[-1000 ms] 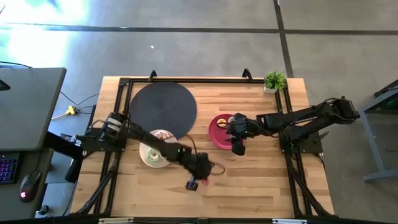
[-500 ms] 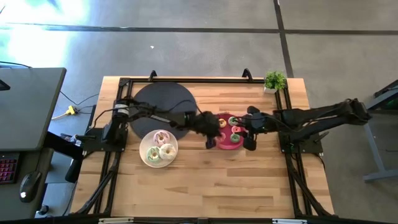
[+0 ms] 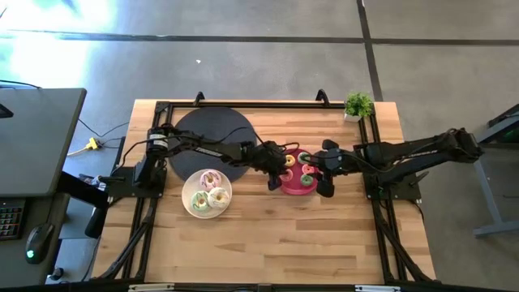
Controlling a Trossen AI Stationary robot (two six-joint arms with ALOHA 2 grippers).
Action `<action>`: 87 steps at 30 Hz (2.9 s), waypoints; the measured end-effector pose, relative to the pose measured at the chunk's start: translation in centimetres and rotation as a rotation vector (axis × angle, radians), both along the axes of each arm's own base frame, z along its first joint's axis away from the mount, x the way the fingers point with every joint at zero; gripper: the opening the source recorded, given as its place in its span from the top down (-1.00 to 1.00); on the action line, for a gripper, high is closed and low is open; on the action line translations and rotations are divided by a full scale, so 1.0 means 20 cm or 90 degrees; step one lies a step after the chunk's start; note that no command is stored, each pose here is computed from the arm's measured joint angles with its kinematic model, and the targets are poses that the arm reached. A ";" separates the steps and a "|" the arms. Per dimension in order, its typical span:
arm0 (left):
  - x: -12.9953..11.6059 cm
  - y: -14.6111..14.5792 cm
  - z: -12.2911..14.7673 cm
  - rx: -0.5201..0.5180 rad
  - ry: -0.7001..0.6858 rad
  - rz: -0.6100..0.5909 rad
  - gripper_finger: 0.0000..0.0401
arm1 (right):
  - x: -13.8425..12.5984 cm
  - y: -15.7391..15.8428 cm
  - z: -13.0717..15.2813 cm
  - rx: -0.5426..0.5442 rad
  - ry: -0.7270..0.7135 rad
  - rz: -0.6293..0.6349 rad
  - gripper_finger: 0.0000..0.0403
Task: Pick & Place donuts
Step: Put the small pink donut on the red plate, then return to Home Position
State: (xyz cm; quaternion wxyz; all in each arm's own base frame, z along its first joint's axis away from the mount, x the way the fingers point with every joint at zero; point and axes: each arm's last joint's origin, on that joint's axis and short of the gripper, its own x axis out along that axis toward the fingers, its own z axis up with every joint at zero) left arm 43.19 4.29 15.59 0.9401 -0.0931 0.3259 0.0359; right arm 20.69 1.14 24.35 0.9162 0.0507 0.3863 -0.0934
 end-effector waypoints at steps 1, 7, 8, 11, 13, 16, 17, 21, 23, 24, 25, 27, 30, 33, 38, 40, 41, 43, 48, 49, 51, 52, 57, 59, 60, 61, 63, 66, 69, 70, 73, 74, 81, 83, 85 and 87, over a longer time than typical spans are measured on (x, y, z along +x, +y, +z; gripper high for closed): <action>0.00 0.00 0.00 -0.007 0.007 -0.007 0.63 | 0.00 0.00 0.00 0.001 0.001 0.000 0.22; -0.03 -0.01 0.09 -0.026 -0.002 -0.047 0.31 | 0.00 0.00 0.00 0.013 0.000 -0.008 0.22; -0.04 -0.01 0.13 -0.016 -0.012 -0.045 0.28 | 0.00 0.00 0.00 0.013 0.000 -0.008 0.22; -0.11 -0.01 0.23 0.009 0.012 -0.038 0.25 | 0.00 0.00 0.00 0.015 0.000 -0.009 0.22; -0.16 0.00 0.33 0.031 0.008 -0.037 0.25 | 0.00 0.00 0.00 0.020 -0.004 -0.014 0.22; -0.28 -0.01 0.50 0.044 0.018 -0.037 0.27 | -0.02 0.00 0.02 0.041 -0.013 -0.027 0.23; -0.32 -0.02 0.55 0.053 0.027 -0.036 0.28 | -0.03 0.00 0.03 0.050 -0.018 -0.027 0.24; -0.52 -0.04 0.75 0.072 0.039 -0.014 0.29 | -0.08 0.00 0.08 0.074 -0.054 -0.008 0.26; -0.64 -0.05 0.84 0.078 0.041 -0.010 0.29 | -0.13 0.00 0.12 0.081 -0.079 -0.004 0.28; -0.69 -0.05 0.90 0.085 0.022 -0.004 0.29 | -0.15 0.00 0.14 0.084 -0.093 -0.002 0.28; -0.74 -0.05 0.95 0.090 0.007 0.001 0.29 | -0.18 0.00 0.16 0.089 -0.109 0.004 0.29; -0.84 -0.06 1.02 0.097 -0.003 0.010 0.29 | -0.25 -0.01 0.21 0.093 -0.142 0.014 0.29; -0.98 -0.08 1.09 0.115 -0.034 0.011 0.29 | -0.35 -0.02 0.27 0.075 -0.193 0.028 0.29; -1.11 -0.09 1.09 0.121 -0.062 0.012 0.29 | -0.46 -0.03 0.32 0.020 -0.248 0.035 0.29; -1.26 -0.11 0.94 0.134 -0.138 0.028 0.29 | -0.61 -0.05 0.39 -0.050 -0.353 0.053 0.28; -1.32 -0.11 0.84 0.138 -0.168 0.031 0.29 | -0.65 -0.05 0.40 -0.063 -0.376 0.055 0.28; -1.35 -0.12 0.81 0.139 -0.191 0.034 0.29 | -0.66 -0.05 0.41 -0.071 -0.383 0.058 0.28; -1.42 -0.12 0.72 0.143 -0.207 0.040 0.29 | -0.68 -0.06 0.41 -0.079 -0.390 0.062 0.28; -1.58 -0.14 0.58 0.146 -0.297 0.064 0.29 | -0.66 -0.05 0.37 -0.089 -0.435 0.064 0.28; -1.60 -0.14 0.56 0.144 -0.326 0.068 0.29 | -0.64 -0.05 0.34 -0.096 -0.447 0.066 0.28; -1.66 -0.15 0.53 0.140 -0.364 0.073 0.29 | -0.61 -0.05 0.28 -0.108 -0.469 0.069 0.28; -1.68 -0.15 0.51 0.141 -0.384 0.075 0.29 | -0.59 -0.05 0.23 -0.110 -0.473 0.070 0.28; -1.78 -0.16 0.44 0.136 -0.460 0.069 0.29 | -0.54 -0.05 0.05 -0.137 -0.496 0.064 0.28; -1.80 -0.17 0.41 0.138 -0.484 0.050 0.29 | -0.54 -0.05 0.04 -0.160 -0.529 0.039 0.28; -1.79 -0.17 0.38 0.138 -0.473 0.047 0.29 | -0.55 -0.06 0.03 -0.161 -0.540 0.032 0.28; -1.79 -0.17 0.38 0.138 -0.470 0.047 0.29 | -0.56 -0.06 0.02 -0.159 -0.555 0.029 0.28; -1.78 -0.17 0.38 0.141 -0.467 0.056 0.29 | -0.56 -0.05 -0.02 -0.141 -0.585 0.053 0.28; -1.76 -0.17 0.36 0.139 -0.449 0.048 0.29 | -0.56 -0.04 -0.12 -0.110 -0.605 0.091 0.28; -1.76 -0.17 0.35 0.135 -0.455 0.029 0.29 | -0.55 -0.04 -0.22 -0.093 -0.633 0.086 0.28; -1.75 -0.17 0.33 0.132 -0.459 0.024 0.29 | -0.55 -0.04 -0.26 -0.093 -0.635 0.077 0.28; -1.72 -0.17 0.27 0.129 -0.478 0.021 0.29 | -0.55 -0.04 -0.28 -0.079 -0.631 0.052 0.28; -1.71 -0.17 0.25 0.130 -0.485 0.023 0.29 | -0.55 -0.05 -0.28 -0.077 -0.635 0.044 0.28; -1.67 -0.16 0.11 0.135 -0.475 0.045 0.29 | -0.55 -0.05 -0.28 -0.109 -0.635 0.052 0.28; -1.67 -0.16 0.10 0.133 -0.466 0.041 0.29 | -0.55 -0.05 -0.28 -0.112 -0.632 0.044 0.28; -1.67 -0.16 0.09 0.130 -0.445 0.039 0.29 | -0.55 -0.05 -0.29 -0.112 -0.623 0.042 0.28; -1.67 -0.16 0.08 0.129 -0.437 0.039 0.29 | -0.55 -0.05 -0.29 -0.111 -0.617 0.042 0.28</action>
